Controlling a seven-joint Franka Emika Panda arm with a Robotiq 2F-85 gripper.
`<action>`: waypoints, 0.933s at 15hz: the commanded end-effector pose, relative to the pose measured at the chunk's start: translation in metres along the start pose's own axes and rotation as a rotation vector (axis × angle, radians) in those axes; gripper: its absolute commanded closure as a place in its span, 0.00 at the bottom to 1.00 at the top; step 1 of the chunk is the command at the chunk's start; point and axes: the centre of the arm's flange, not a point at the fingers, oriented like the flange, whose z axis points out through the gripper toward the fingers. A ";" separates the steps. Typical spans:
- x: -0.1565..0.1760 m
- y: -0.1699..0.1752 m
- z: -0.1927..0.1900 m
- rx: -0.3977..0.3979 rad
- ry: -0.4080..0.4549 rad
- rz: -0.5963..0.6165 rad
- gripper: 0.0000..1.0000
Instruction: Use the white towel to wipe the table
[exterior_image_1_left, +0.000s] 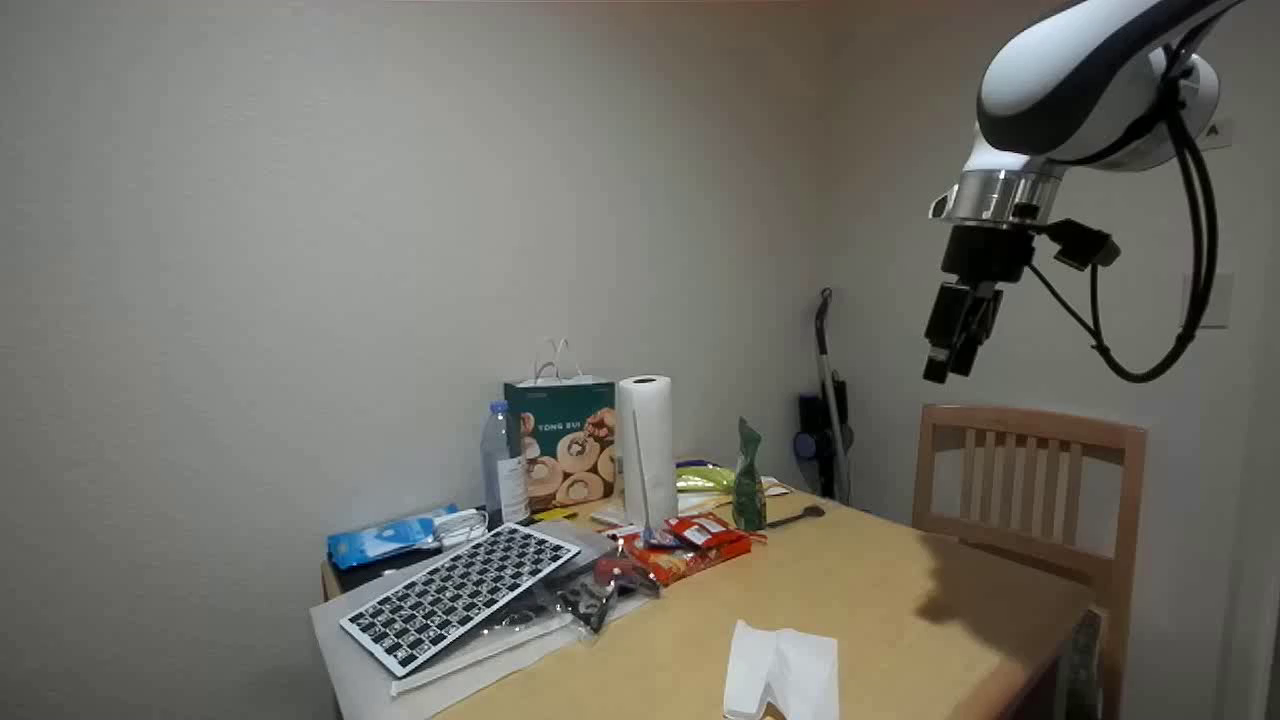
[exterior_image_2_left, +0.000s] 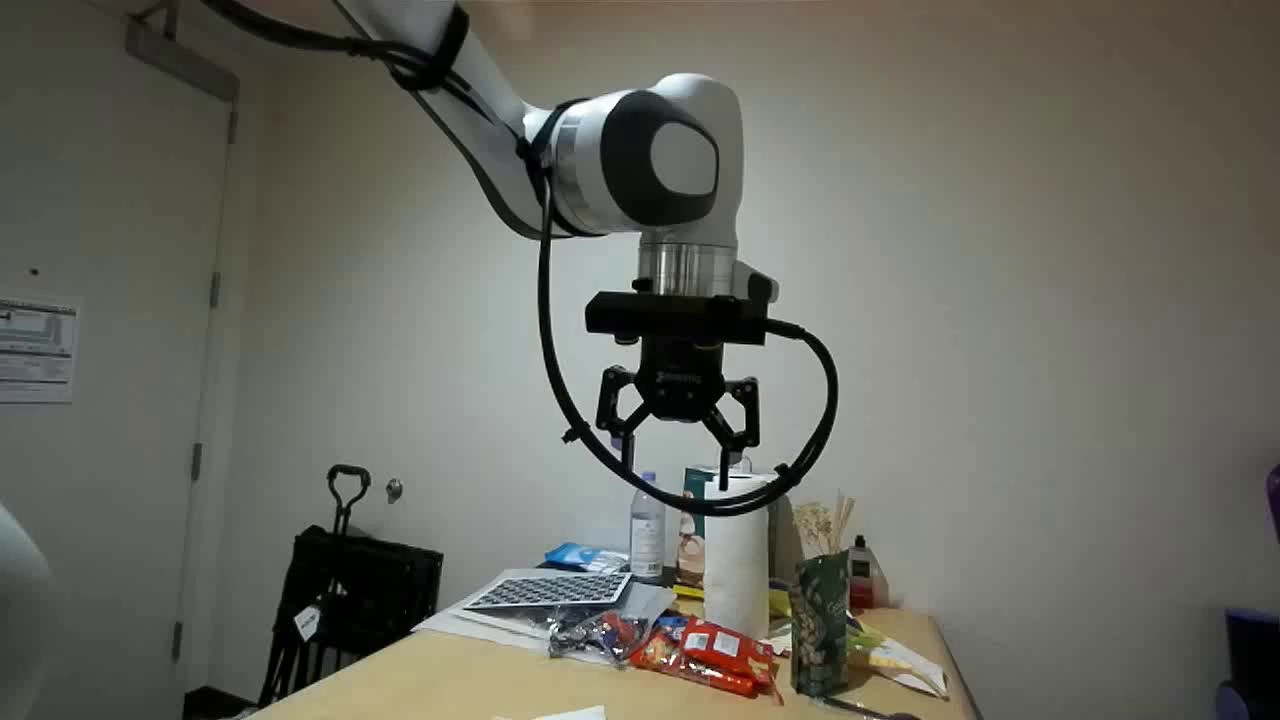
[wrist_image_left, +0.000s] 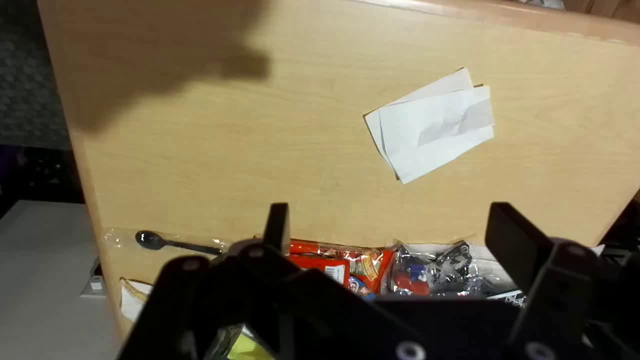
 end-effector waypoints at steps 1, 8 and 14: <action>0.000 0.000 0.000 0.000 0.000 0.000 0.00; 0.012 -0.008 0.016 0.046 0.024 0.026 0.00; 0.064 -0.052 0.098 0.166 0.080 0.202 0.00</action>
